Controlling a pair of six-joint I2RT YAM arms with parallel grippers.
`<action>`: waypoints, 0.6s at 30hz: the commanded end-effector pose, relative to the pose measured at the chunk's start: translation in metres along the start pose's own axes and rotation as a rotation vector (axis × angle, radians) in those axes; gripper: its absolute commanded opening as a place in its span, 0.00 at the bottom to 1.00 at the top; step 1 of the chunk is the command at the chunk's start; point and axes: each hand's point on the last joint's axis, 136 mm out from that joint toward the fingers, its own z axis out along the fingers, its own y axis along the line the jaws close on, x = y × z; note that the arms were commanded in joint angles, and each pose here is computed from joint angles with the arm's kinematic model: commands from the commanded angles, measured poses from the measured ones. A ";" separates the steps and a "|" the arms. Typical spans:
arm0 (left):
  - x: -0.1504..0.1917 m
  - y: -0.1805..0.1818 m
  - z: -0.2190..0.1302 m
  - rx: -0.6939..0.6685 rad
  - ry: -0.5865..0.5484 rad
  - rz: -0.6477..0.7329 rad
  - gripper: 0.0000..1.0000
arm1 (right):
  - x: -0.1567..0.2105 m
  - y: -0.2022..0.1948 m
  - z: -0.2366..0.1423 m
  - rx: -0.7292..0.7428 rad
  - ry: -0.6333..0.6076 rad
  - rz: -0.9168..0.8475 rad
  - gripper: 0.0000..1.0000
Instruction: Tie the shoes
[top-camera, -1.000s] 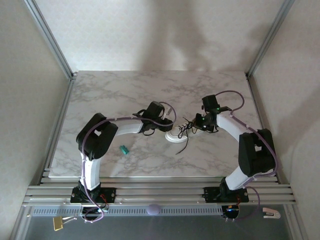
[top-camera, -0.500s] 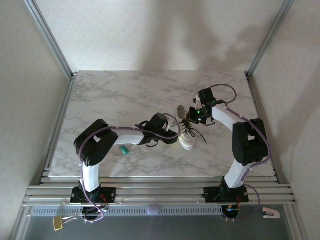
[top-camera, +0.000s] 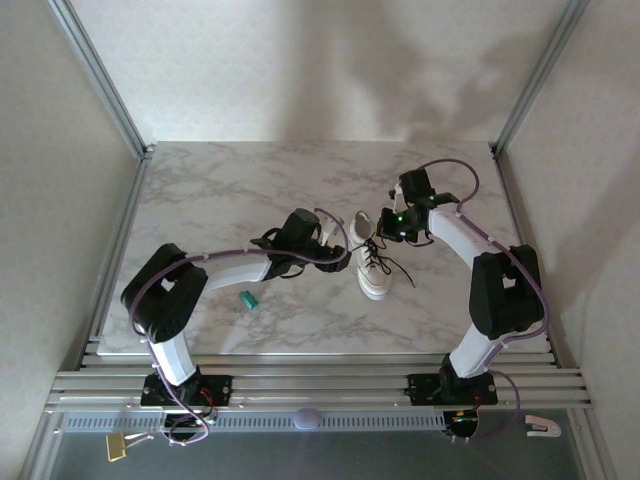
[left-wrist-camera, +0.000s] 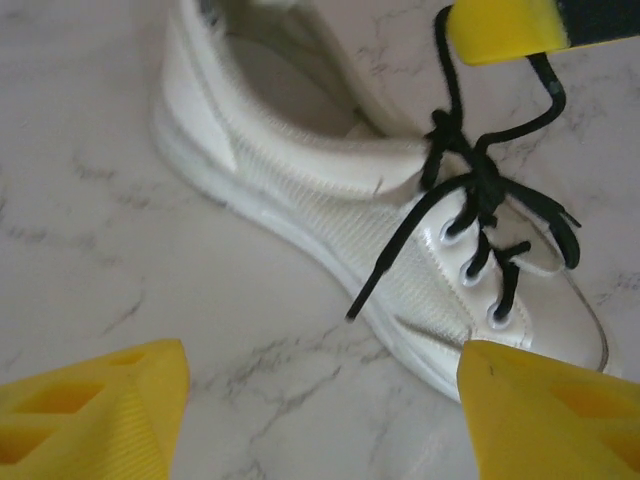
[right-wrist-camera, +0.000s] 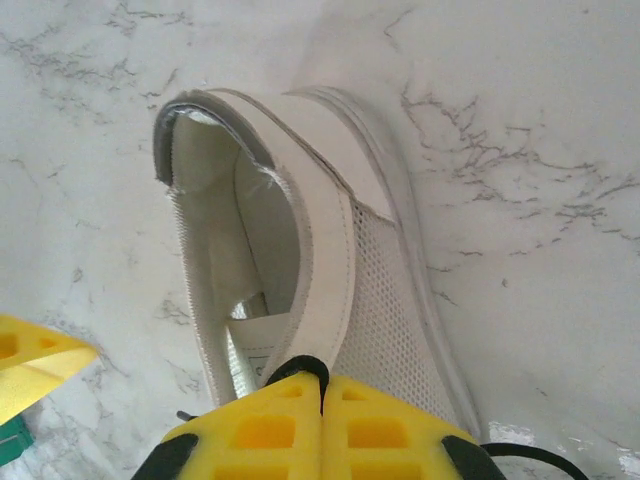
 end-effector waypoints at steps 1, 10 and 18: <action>0.005 -0.008 0.012 0.072 0.064 0.084 0.73 | 0.003 0.010 -0.010 -0.016 0.014 -0.024 0.00; 0.007 -0.002 0.030 0.101 0.119 0.132 0.70 | 0.001 0.018 -0.016 -0.042 0.008 -0.033 0.00; 0.002 0.000 0.038 0.113 0.117 0.132 0.46 | 0.000 0.023 -0.021 -0.055 0.002 -0.035 0.00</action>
